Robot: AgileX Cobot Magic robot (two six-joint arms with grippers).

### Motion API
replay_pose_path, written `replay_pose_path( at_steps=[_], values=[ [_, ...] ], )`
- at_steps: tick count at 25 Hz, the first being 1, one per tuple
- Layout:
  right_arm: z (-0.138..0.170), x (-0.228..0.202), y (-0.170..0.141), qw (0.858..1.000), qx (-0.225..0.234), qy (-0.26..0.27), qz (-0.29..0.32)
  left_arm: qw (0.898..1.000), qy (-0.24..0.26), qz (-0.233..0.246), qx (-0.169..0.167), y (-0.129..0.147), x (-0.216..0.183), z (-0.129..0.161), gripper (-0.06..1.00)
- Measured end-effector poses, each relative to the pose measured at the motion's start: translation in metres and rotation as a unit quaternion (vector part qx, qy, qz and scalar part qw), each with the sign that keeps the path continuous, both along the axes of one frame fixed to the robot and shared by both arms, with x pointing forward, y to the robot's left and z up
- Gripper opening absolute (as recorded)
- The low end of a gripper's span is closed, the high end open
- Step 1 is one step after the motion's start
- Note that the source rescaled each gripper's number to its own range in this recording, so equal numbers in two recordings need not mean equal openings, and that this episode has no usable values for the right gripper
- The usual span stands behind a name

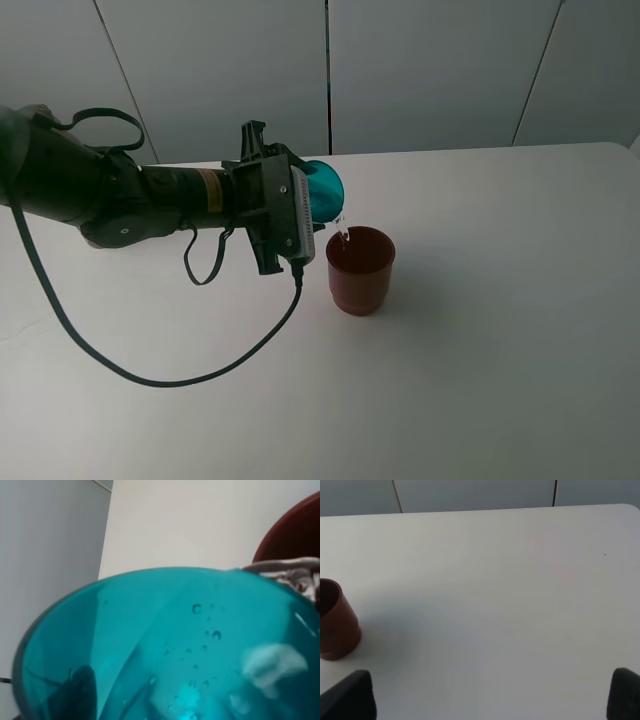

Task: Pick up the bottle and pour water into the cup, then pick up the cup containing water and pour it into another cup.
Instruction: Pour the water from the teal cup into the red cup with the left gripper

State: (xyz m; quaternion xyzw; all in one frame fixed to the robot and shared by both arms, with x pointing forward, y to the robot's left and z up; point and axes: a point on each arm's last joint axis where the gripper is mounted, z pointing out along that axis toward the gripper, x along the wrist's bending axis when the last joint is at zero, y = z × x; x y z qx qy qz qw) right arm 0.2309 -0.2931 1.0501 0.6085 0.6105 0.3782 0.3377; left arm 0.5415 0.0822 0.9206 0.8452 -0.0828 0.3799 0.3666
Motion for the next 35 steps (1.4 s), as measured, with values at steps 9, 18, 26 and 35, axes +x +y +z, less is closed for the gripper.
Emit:
replay_pose_path(
  at_steps=[9, 18, 26, 35],
  values=[
    [0.000, 0.000, 0.000, 1.000, 0.001, 0.000, -0.001, 1.000, -0.005, -0.003, 0.020, 0.001, 0.000, -0.002, 0.04],
    [0.000, 0.000, 0.000, 1.000, 0.001, 0.000, -0.001, 1.000, -0.007, -0.005, 0.030, 0.002, 0.000, -0.003, 0.04],
    [0.000, 0.000, 0.000, 1.000, 0.000, 0.000, 0.000, 0.999, -0.012, -0.004, 0.034, 0.001, 0.000, -0.003, 0.04],
    [0.000, 0.000, 0.000, 1.000, 0.000, 0.000, 0.000, 0.998, -0.026, -0.008, 0.055, -0.009, 0.004, 0.005, 0.04]
  ],
)
